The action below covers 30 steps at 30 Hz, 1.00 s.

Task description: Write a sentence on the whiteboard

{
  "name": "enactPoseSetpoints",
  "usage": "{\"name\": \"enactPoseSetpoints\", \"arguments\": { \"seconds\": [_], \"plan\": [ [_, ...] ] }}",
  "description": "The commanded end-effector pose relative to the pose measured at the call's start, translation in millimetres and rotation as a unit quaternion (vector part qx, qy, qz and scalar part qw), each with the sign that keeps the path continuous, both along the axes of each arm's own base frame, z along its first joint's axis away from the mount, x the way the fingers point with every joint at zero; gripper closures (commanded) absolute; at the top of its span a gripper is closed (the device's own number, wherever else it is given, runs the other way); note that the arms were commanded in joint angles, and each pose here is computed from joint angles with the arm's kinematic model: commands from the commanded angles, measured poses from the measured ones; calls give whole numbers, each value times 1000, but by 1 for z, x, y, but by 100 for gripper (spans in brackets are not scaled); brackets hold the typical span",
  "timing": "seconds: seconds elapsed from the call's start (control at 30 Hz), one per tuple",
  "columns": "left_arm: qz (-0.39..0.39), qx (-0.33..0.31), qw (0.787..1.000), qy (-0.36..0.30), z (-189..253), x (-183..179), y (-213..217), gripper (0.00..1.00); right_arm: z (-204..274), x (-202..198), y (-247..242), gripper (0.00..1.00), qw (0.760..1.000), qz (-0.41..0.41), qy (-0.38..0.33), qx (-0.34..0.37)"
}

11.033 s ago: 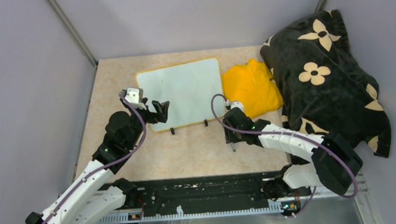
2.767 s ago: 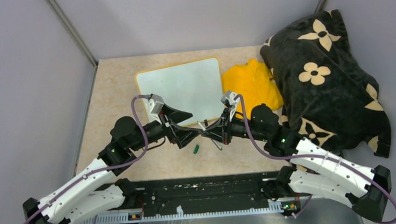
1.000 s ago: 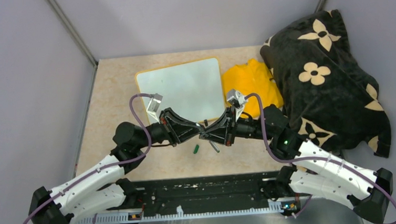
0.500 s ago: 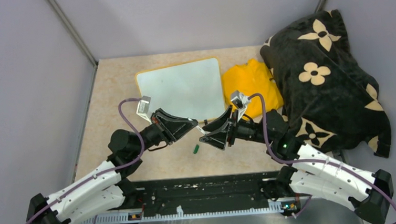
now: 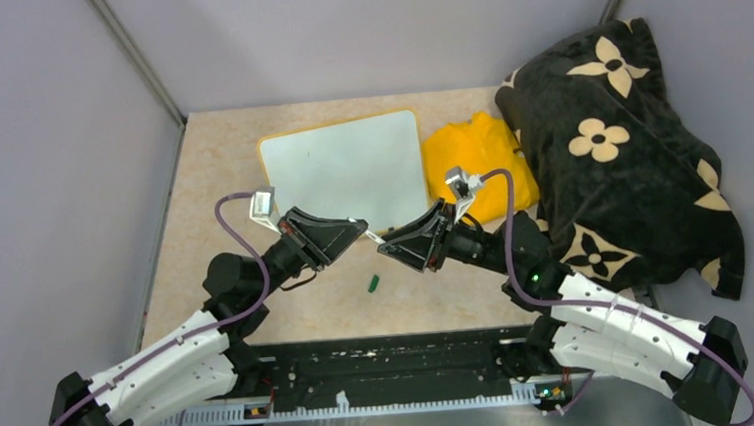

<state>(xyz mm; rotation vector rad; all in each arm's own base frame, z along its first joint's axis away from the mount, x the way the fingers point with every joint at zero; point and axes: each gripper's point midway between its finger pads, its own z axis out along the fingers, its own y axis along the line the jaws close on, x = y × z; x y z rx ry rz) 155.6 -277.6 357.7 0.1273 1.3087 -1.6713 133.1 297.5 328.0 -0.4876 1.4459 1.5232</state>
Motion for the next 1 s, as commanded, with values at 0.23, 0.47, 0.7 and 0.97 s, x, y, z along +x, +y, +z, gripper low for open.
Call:
{"name": "enactPoseSetpoints", "arguments": {
  "seconds": [0.23,0.47,0.7,0.97],
  "plan": [
    [6,-20,1000,-6,8,-3,7,100,21,-7,5,79,999,26,-15,22],
    [-1,-11,1000,-5,6,-7,7,63,24,-10,6,100,999,37,-30,15],
    [-12,-8,1000,-16,9,-12,6,60,23,-14,7,100,998,48,-42,3],
    [-40,-5,999,-28,10,-18,-2,80,22,-16,9,100,997,57,-44,1]
  ]
}}
